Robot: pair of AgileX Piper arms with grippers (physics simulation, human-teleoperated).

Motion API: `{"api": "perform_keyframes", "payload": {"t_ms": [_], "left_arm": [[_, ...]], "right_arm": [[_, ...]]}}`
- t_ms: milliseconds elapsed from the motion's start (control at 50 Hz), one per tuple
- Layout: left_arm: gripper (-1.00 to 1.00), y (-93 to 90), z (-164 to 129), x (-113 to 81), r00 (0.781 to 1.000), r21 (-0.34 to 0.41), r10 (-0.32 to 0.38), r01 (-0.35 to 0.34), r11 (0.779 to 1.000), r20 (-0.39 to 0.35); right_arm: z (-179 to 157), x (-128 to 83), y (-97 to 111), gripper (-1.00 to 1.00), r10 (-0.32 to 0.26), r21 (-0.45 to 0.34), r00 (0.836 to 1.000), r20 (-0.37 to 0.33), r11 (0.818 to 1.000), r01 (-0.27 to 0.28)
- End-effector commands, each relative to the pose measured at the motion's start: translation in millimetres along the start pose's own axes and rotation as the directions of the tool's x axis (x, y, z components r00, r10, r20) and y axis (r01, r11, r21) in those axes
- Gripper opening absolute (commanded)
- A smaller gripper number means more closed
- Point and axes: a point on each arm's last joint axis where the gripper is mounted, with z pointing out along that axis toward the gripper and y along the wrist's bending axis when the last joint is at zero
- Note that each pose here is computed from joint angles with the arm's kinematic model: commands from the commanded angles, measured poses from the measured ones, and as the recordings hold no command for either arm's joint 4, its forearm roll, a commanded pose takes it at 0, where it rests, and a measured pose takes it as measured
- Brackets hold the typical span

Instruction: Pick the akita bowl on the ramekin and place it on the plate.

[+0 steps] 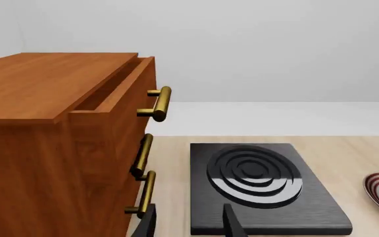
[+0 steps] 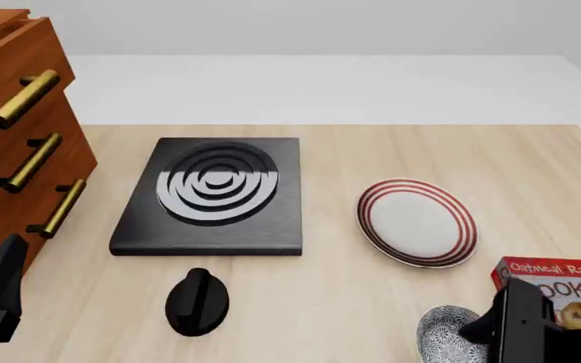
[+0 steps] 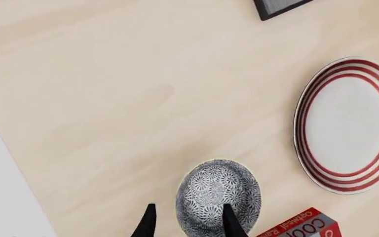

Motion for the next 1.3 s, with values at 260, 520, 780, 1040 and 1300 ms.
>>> {"api": "perform_keyframes", "payload": {"t_ms": [260,520,780,1040,1300], "left_arm": [[1.0,0.0,0,0.0,1.0,0.0,0.0,0.0,1.0,0.0],[1.0,0.0,0,0.0,1.0,0.0,0.0,0.0,1.0,0.0],[1.0,0.0,0,0.0,1.0,0.0,0.0,0.0,1.0,0.0],[1.0,0.0,0,0.0,1.0,0.0,0.0,0.0,1.0,0.0],[1.0,0.0,0,0.0,1.0,0.0,0.0,0.0,1.0,0.0]], "right_arm": [[13,5,1,1.0,-0.02,-0.003,1.0,-0.023,1.0,0.02],[33,9,5,1.0,-0.007,-0.025,0.999,-0.042,1.0,0.006],[34,5,8,-1.0,-0.033,-0.042,0.999,-0.041,0.999,0.031],[7,10,1,-1.0,-0.081,0.016,0.997,0.002,0.997,0.081],[-31,1,-5,-1.0,-0.115,0.06,0.992,0.042,0.992,0.112]]}}
